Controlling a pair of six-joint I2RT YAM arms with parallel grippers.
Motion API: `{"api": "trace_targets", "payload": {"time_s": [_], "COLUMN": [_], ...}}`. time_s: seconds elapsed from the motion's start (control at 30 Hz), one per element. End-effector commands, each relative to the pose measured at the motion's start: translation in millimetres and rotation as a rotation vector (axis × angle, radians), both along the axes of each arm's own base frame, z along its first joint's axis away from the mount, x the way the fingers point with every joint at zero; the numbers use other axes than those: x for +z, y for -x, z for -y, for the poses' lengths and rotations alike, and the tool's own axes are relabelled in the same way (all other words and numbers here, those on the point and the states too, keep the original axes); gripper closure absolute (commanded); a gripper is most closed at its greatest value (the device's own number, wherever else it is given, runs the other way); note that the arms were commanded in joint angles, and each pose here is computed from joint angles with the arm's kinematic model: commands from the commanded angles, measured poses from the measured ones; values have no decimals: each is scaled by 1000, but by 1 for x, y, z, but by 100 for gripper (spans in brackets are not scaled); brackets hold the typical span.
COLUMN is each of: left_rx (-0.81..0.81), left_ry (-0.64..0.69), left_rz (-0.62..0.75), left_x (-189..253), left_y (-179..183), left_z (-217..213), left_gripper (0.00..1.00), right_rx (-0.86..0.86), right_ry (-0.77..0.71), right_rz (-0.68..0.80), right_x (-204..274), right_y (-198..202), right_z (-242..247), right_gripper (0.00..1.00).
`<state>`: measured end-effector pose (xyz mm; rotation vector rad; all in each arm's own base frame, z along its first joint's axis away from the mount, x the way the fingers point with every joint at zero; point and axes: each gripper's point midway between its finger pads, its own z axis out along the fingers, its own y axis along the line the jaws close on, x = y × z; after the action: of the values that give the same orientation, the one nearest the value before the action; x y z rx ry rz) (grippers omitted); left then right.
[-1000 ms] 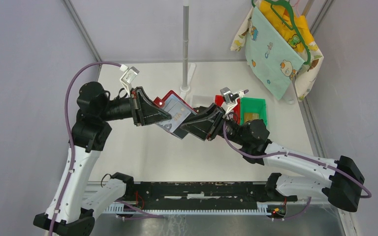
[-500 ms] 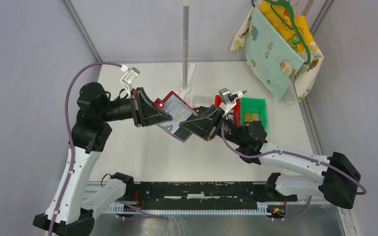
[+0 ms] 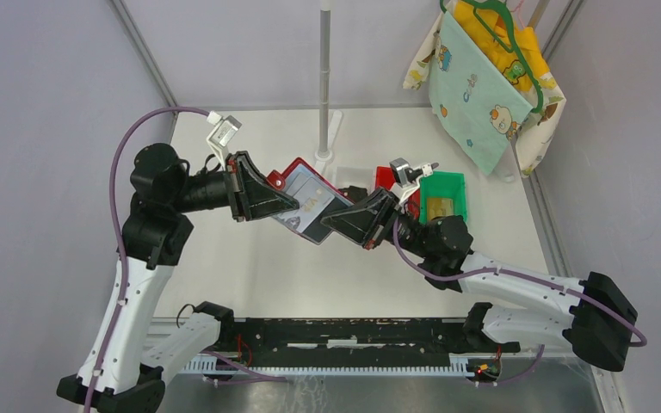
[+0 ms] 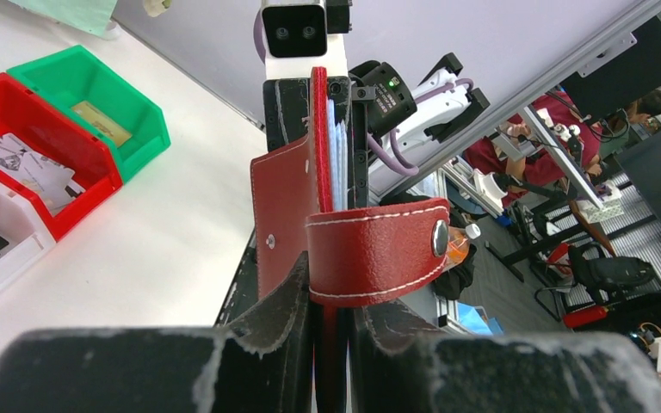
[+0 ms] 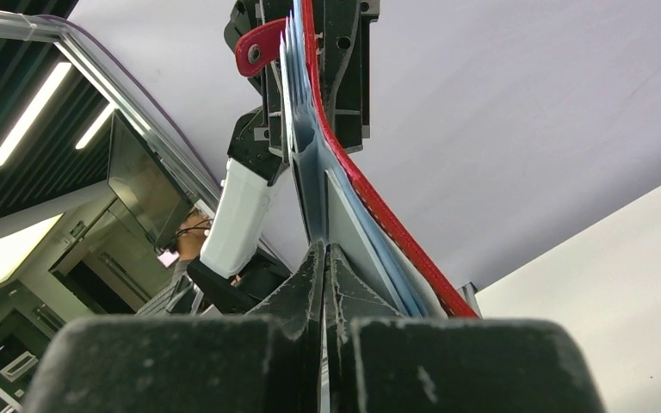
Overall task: Take the credit cards out of the card holder
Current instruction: Remove the credit card from the card holder.
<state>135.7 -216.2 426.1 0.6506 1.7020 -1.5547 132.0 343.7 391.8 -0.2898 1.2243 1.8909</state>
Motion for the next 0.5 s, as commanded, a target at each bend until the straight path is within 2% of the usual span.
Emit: {"api": "trace_targets", "payload": {"time_s": [0.0,0.03,0.07,0.1,0.17,0.47], "left_rx": [-10,-10,-10,-12,-14,-14], "left_ry": [25,23,22,21,21,6], "left_rz": [106,104,103,100,101,107], "left_x": [23,22,22,21,21,19], "left_y": [11,11,11,11,12,13], "left_z": [-3,-3,-3,-3,-3,-4], "left_gripper": [80,81,81,81,81,81], "right_rx": [-10,-2,12,20,33,46], "right_ry": [-32,-33,-35,-43,-57,-79], "right_rz": [41,47,51,56,65,87], "right_x": [15,17,19,21,27,39], "right_y": [1,1,3,4,6,7], "right_z": [4,2,0,-1,-1,-2], "right_gripper": [99,92,80,73,67,67]}}
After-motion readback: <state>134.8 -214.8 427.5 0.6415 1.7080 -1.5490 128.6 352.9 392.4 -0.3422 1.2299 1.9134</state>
